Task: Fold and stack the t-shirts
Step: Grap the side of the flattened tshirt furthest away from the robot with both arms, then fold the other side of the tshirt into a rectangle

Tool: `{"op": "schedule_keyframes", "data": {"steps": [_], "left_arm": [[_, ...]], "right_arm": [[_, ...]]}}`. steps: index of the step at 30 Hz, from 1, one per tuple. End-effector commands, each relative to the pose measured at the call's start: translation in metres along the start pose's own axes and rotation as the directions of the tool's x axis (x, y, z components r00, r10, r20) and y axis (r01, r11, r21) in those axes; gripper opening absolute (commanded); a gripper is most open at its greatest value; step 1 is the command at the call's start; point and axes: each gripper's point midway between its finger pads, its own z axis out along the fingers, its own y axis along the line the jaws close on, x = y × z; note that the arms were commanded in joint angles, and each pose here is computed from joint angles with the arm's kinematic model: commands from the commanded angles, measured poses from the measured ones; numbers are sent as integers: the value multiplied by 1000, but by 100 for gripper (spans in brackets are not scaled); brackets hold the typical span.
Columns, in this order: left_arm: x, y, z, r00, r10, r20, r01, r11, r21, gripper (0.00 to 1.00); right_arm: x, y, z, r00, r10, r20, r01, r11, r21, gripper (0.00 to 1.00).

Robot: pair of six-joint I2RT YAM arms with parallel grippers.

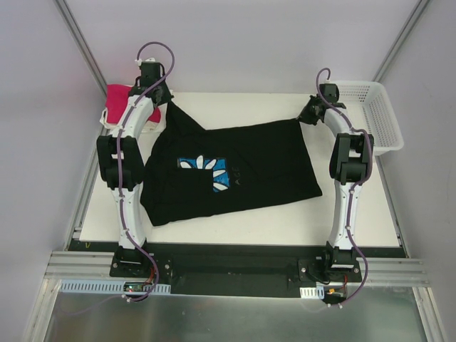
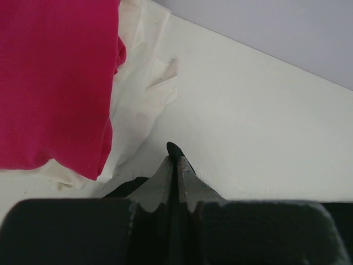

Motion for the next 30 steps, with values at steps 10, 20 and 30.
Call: {"op": "schedule_keyframes", "data": {"steps": [10, 20, 30], "left_arm": [[-69, -15, -72, 983, 38, 181, -44, 999, 29, 0], [-68, -14, -76, 983, 30, 180, -36, 999, 29, 0], [-62, -10, -81, 985, 33, 171, -37, 999, 18, 0]], "right_arm": [[-43, -4, -18, 995, -36, 96, 37, 999, 0, 1], [-52, -5, -21, 992, -44, 116, 45, 999, 0, 1], [-53, -3, -28, 992, -53, 117, 54, 999, -6, 1]]}}
